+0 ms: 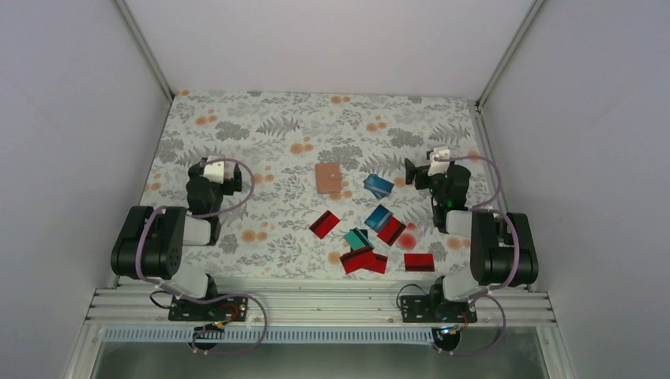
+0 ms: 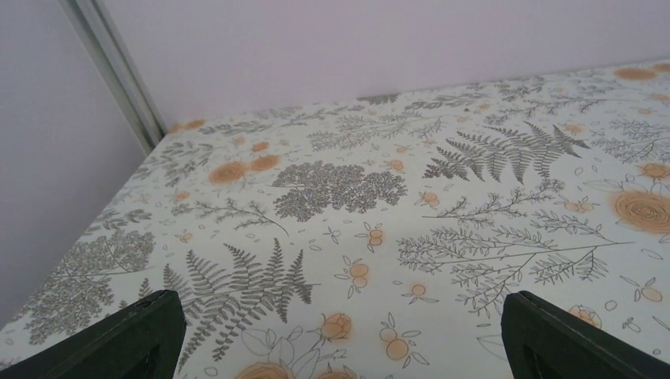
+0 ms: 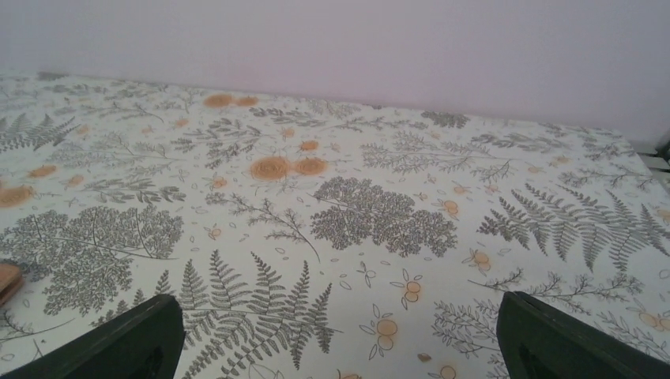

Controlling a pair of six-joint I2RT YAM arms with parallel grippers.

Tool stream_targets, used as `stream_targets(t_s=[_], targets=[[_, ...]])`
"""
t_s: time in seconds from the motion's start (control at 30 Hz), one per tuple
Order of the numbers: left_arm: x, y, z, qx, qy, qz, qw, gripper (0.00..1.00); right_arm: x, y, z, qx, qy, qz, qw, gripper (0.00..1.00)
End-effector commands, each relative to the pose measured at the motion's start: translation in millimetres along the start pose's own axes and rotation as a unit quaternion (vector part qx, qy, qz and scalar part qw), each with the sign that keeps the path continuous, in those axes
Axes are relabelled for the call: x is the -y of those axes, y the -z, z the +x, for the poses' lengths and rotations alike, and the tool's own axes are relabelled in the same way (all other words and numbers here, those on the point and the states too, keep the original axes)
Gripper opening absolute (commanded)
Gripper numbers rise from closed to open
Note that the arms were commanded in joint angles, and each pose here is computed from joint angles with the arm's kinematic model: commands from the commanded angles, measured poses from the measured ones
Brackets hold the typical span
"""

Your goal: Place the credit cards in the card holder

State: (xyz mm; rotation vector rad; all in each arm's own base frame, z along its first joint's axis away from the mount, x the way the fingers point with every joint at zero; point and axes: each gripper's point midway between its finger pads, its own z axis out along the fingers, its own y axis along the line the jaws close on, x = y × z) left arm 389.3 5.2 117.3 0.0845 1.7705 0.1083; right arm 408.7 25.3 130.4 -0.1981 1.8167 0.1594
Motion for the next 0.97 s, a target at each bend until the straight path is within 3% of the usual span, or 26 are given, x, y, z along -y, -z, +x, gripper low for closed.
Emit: stream_targets(t_s=[0.0,0.03,0.07,0.93], targets=[[-0.3,9.2,-19.3,0.06,0.0,0.001,0.998,1.0,-0.2,18.1,-16.2,0.079,0.004,0.006,0.997,1.0],[-0.8,10.2,-20.1,0.065,-0.002,0.0,0.998,1.0,-2.2,26.5,-14.7,0.101,0.003,0.008,0.995,1.0],[-1.0,9.6,-21.5,0.067,-0.001,-0.001,0.998,1.0,-1.2,18.9,-9.7,0.074,-0.001,0.006,0.997,1.0],[-0.4,10.3,-19.9,0.063,0.0,0.001,0.998,1.0,3.4,22.6,-10.9,0.082,-0.007,0.021,0.996,1.0]])
